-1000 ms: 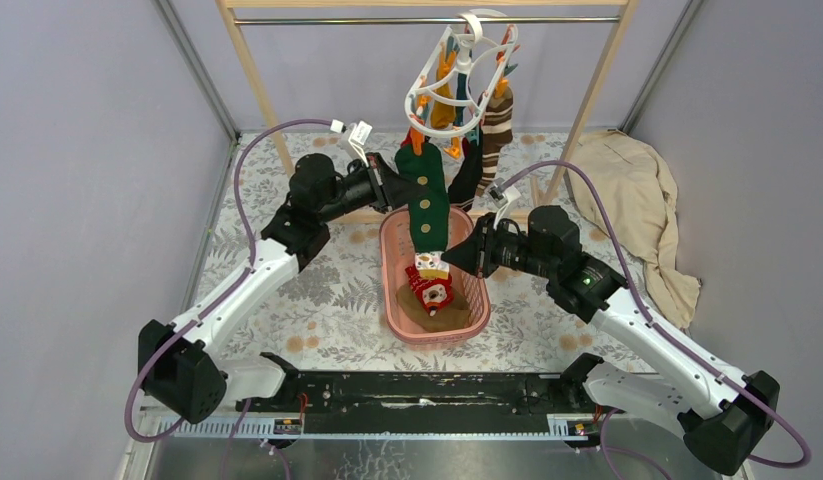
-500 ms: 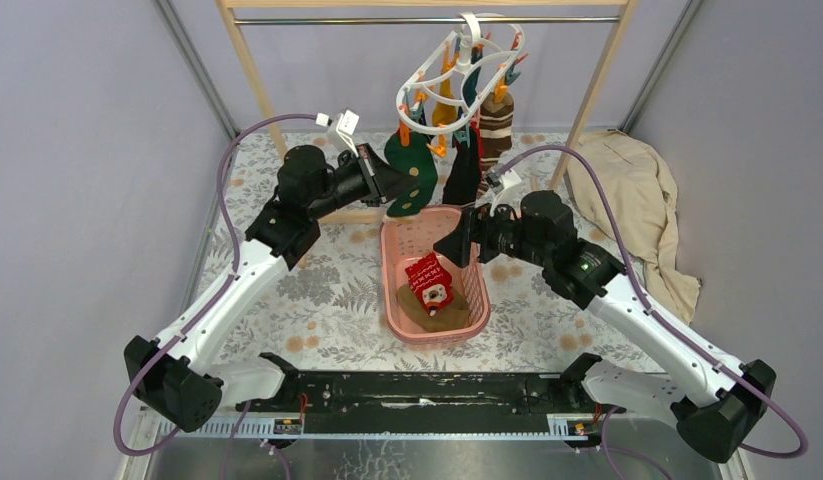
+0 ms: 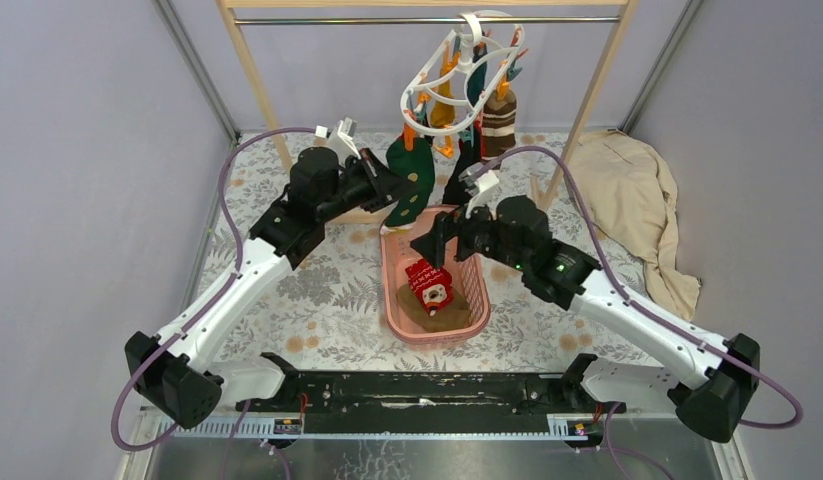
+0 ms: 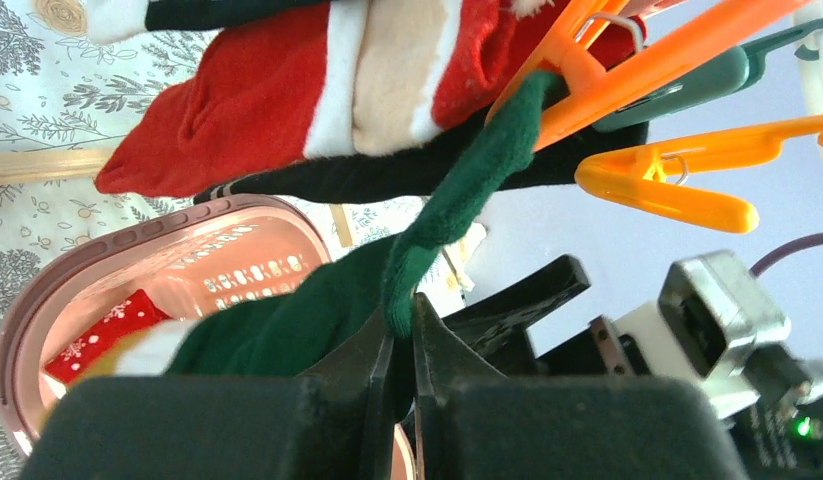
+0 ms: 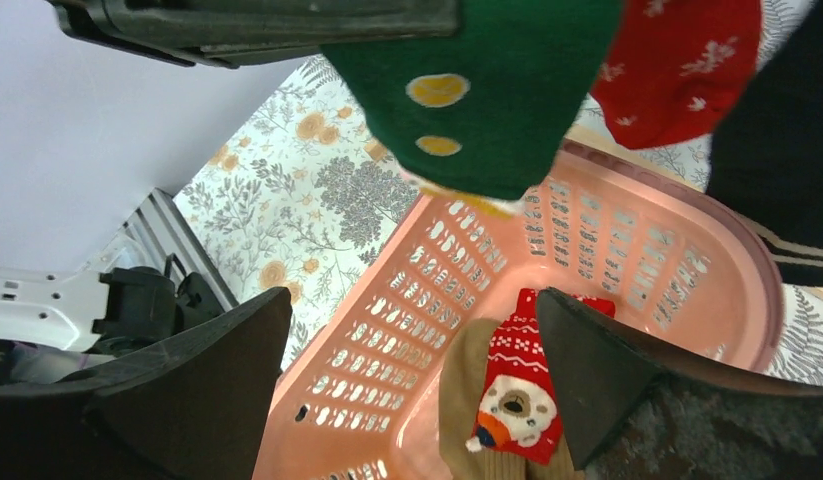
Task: Remove the socks clipped to the hanger
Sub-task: Remove the sock from the hanger.
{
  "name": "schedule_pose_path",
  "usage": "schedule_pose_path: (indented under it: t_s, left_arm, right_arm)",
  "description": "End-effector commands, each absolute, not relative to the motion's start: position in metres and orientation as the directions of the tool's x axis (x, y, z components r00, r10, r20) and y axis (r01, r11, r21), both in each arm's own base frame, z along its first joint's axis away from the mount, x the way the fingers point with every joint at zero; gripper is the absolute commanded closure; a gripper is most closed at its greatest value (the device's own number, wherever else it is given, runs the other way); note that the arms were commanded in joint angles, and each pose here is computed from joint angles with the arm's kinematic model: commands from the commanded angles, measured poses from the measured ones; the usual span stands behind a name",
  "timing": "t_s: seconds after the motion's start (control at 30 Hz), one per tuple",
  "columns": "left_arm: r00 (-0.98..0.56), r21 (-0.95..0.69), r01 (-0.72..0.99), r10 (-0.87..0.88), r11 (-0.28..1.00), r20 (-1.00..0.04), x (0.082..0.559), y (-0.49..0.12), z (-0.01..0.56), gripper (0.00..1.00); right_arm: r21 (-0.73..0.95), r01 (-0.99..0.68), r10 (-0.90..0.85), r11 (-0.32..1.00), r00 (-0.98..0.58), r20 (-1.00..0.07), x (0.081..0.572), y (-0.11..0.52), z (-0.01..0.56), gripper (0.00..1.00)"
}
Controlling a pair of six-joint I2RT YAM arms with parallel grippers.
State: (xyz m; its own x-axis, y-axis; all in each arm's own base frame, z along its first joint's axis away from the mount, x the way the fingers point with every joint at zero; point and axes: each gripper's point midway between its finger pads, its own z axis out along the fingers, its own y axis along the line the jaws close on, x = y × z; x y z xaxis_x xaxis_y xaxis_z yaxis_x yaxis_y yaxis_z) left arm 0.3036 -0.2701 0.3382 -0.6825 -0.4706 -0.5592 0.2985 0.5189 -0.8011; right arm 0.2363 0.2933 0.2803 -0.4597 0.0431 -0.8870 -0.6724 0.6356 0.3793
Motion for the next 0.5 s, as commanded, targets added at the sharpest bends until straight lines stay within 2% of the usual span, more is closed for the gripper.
schedule_pose_path:
  t_s: [0.0, 0.17, 0.47]
  left_arm:
    - [-0.663, -0.814, 0.261, -0.517, 0.519, -0.542, 0.309, -0.273, 0.352, 0.87]
    - [-0.662, -0.822, 0.23, -0.536, 0.521, -0.524, 0.31, -0.276, 0.348, 0.86]
    - [-0.681, -0.832, 0.218, -0.531, 0.51, -0.504, 0.303, -0.295, 0.347, 0.85]
  right_arm:
    - [0.275, -0.662, 0.052, 0.698, -0.336, -0.94, 0.256, 0.312, 0.293, 0.0]
    - [0.224, -0.538, 0.067, 0.813, -0.296, -0.953, 0.272, 0.307, 0.288, 0.0]
    - [0.274, -0.431, 0.166, 0.86, -0.272, -0.948, 0.282, 0.303, 0.268, 0.0]
